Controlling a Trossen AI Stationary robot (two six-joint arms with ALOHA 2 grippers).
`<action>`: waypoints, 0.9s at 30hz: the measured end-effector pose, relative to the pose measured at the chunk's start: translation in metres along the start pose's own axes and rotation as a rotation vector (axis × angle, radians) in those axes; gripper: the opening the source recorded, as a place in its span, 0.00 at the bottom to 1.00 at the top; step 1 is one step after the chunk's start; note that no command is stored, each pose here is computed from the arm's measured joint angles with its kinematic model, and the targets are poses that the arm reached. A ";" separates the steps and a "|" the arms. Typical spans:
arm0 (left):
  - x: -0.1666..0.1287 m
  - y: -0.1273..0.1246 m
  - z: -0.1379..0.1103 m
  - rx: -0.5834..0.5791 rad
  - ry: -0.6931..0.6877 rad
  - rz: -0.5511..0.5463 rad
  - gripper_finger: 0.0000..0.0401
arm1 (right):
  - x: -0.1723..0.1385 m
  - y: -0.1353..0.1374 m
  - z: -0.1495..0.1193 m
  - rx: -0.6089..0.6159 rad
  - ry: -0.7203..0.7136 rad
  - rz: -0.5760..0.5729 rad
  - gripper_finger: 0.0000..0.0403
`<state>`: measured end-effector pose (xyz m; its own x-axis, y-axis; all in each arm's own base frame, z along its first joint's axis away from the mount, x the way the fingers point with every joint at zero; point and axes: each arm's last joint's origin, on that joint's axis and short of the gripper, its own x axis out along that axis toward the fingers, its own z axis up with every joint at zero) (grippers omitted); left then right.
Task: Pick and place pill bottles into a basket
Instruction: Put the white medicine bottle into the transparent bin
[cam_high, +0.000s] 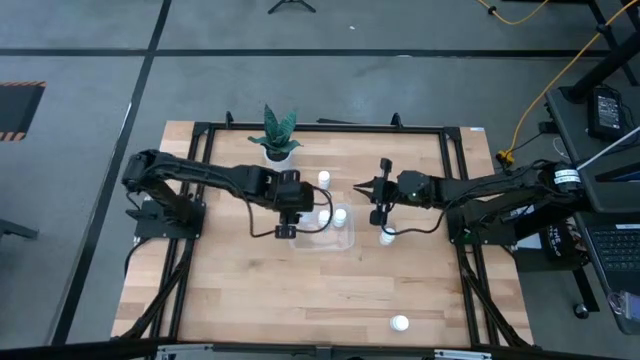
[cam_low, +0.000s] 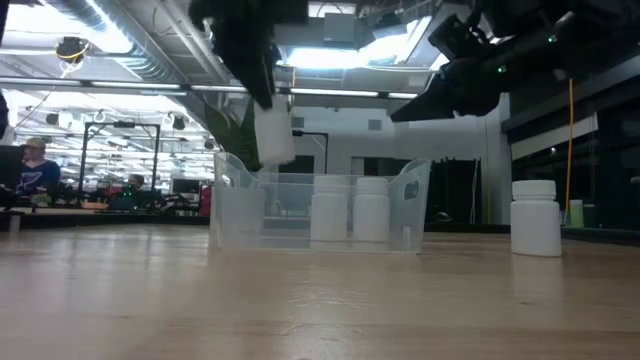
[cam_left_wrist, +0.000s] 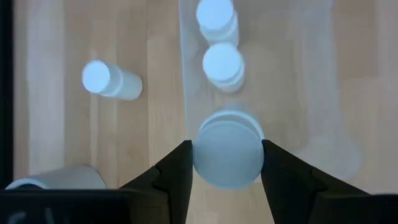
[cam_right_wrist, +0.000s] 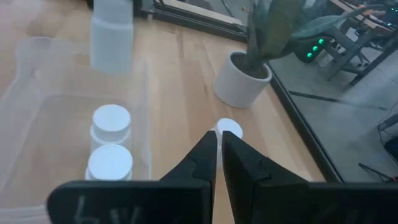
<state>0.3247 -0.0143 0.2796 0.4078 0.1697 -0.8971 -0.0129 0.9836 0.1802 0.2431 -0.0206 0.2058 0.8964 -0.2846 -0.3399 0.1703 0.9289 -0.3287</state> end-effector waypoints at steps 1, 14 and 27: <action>0.005 -0.002 0.001 0.006 0.012 0.000 0.38 | 0.000 -0.001 0.000 0.002 0.003 -0.005 0.07; 0.046 -0.009 0.005 0.058 0.101 0.026 0.38 | 0.002 -0.008 -0.003 0.012 0.013 -0.030 0.07; 0.062 -0.011 0.007 0.069 0.113 0.032 0.38 | 0.002 -0.009 -0.003 0.012 0.014 -0.030 0.07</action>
<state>0.3566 -0.0154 0.2249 0.3024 0.2110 -0.9295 0.0401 0.9715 0.2336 0.2421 -0.0298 0.2056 0.8850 -0.3156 -0.3424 0.2022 0.9228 -0.3279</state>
